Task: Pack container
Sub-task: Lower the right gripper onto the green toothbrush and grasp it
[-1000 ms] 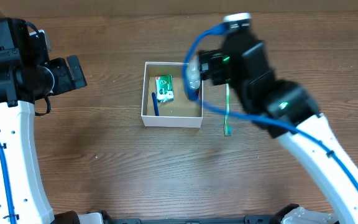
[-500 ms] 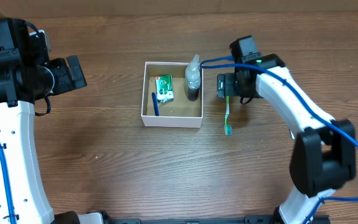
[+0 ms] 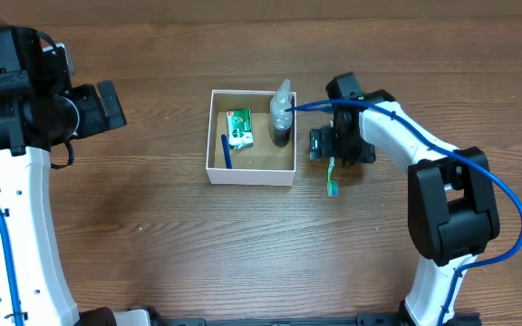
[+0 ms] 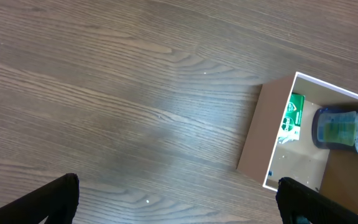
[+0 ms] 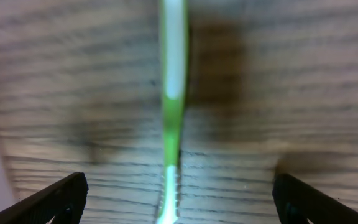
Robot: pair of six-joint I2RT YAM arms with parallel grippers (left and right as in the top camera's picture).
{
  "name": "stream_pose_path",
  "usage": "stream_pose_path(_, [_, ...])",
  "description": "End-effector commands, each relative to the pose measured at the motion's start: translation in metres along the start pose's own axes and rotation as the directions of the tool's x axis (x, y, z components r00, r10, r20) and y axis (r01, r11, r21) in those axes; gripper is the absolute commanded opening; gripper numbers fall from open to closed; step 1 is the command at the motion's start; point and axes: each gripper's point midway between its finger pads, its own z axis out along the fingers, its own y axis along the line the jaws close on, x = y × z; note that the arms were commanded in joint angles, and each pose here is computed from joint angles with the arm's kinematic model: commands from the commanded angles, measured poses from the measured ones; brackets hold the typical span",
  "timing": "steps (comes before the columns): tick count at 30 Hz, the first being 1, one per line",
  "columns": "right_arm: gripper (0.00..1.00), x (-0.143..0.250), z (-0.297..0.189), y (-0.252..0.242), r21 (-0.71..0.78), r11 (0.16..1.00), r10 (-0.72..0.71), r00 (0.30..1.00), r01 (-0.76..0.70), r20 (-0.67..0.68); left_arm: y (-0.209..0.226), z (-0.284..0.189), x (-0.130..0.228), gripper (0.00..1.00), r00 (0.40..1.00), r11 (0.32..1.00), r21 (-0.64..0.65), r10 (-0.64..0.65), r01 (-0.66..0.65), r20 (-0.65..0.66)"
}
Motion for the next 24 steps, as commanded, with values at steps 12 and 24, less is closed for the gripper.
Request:
stream_pose_path(12, [0.49, 0.0095, 0.0113, -0.0007, -0.001, 1.000, 0.029, 0.999, -0.030, -0.023, -0.0038, 0.0026, 0.0019, 1.00, 1.000, 1.000, 0.013, 0.025, -0.024, -0.010])
stream_pose_path(24, [0.13, 0.0095, 0.0113, -0.0006, -0.002, 1.000, 0.029, 0.999, -0.029, -0.023, -0.0039, 0.0026, 0.0018, 1.00, 1.000, 1.000, 0.013, 0.025, -0.024, -0.010])
